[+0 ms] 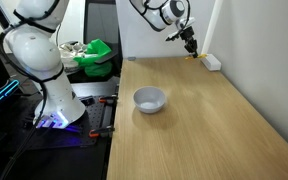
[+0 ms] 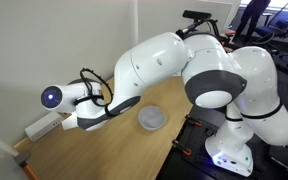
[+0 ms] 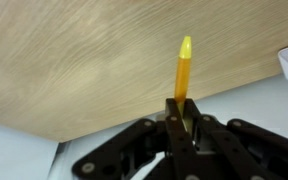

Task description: Put the pen in the bowl

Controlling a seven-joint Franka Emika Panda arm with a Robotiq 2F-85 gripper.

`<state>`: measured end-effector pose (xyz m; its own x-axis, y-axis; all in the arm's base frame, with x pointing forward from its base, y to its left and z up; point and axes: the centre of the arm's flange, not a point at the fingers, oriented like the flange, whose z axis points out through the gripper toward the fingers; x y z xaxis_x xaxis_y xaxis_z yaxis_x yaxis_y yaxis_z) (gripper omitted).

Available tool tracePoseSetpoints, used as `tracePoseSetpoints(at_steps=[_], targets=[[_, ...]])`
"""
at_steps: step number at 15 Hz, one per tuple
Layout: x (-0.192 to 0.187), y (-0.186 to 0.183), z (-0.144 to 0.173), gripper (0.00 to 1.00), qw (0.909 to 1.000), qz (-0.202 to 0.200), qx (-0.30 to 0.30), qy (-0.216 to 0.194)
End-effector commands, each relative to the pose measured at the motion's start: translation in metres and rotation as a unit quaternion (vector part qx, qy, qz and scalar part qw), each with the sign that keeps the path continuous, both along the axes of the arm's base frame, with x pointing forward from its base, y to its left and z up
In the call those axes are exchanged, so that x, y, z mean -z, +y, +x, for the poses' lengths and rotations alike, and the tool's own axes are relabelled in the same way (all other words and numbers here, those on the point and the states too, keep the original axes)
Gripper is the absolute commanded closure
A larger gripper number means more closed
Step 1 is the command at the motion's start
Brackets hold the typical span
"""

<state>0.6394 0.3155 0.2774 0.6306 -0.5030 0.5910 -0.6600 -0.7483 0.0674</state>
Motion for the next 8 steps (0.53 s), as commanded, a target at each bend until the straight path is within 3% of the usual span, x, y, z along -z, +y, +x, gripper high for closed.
tracePoseSetpoints(at_steps=[1, 8], targets=[[-0.023, -0.010, -0.052, 0.97, 0.9964, -0.053, 0.065, -0.012], [-0.023, -0.025, -0.117, 0.97, 0.9822, -0.102, 0.155, -0.029]])
